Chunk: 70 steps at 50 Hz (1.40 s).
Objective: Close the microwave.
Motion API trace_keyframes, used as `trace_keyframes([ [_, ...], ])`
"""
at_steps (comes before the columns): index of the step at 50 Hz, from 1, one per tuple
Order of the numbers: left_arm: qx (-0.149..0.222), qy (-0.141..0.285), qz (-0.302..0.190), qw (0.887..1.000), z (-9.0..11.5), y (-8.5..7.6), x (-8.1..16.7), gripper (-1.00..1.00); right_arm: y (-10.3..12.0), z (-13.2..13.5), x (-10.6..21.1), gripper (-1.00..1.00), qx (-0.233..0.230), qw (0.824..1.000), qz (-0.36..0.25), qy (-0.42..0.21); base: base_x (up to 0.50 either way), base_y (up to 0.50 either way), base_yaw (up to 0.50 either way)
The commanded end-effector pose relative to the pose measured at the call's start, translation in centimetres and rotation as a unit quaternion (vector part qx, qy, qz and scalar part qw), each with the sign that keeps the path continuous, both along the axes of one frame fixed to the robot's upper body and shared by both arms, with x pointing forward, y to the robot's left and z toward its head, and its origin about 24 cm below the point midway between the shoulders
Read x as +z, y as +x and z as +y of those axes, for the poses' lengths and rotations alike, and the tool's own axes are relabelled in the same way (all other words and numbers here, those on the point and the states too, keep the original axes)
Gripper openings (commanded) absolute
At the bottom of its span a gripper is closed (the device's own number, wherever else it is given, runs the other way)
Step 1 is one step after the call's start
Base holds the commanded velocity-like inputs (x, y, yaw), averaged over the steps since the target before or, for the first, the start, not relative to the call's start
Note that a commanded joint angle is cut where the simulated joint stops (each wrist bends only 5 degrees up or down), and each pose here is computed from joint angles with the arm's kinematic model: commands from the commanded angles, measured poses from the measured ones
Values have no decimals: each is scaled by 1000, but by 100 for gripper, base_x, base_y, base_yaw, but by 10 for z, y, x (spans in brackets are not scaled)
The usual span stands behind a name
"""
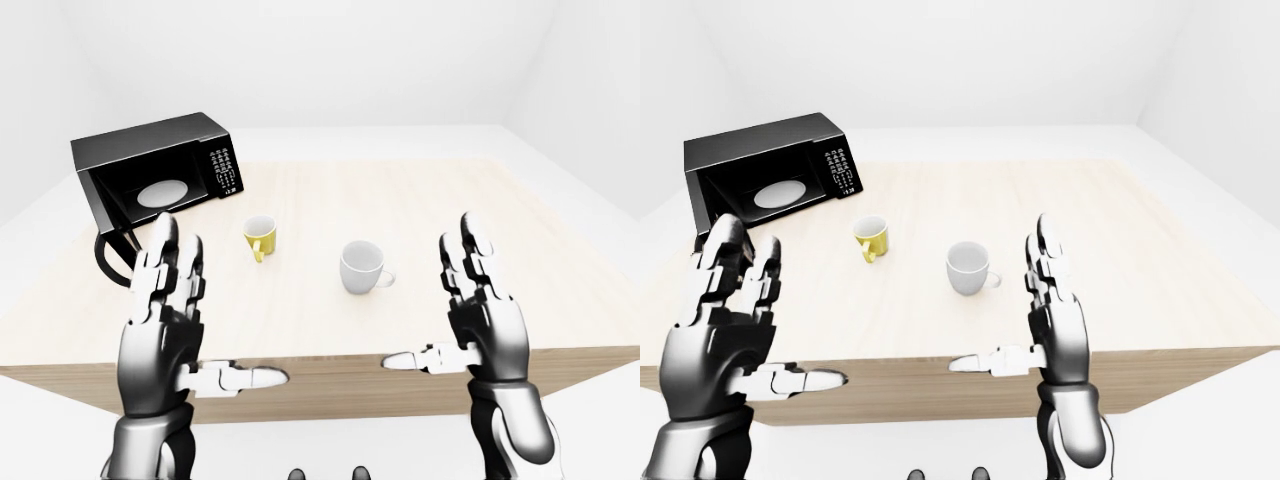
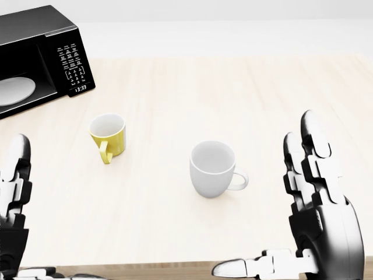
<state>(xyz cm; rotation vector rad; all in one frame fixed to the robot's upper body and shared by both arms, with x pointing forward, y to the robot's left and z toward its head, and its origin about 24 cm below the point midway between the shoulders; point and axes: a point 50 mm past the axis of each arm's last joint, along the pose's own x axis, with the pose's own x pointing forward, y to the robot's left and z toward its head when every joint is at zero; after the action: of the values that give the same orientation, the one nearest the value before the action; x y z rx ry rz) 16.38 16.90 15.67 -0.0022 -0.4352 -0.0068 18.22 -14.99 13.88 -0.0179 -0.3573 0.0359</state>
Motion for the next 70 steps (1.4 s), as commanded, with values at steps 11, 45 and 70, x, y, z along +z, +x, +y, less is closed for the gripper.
trace_keyframes([
  [11, -3, -1, -31, 1000, 4, -35, 21, 100, -45, -1, 46, 100, -10, 996, -93, -6, 0, 0, 0],
  [45, -27, -20, -19, 999, 2, -37, 18, 100, -41, -2, 44, 100, -25, 996, -90, -8, 0, 0, 0],
  [70, -34, -27, -7, 999, 2, -37, 17, 100, -40, -2, 44, 100, -31, 995, -90, -13, 0, 39, 0],
])
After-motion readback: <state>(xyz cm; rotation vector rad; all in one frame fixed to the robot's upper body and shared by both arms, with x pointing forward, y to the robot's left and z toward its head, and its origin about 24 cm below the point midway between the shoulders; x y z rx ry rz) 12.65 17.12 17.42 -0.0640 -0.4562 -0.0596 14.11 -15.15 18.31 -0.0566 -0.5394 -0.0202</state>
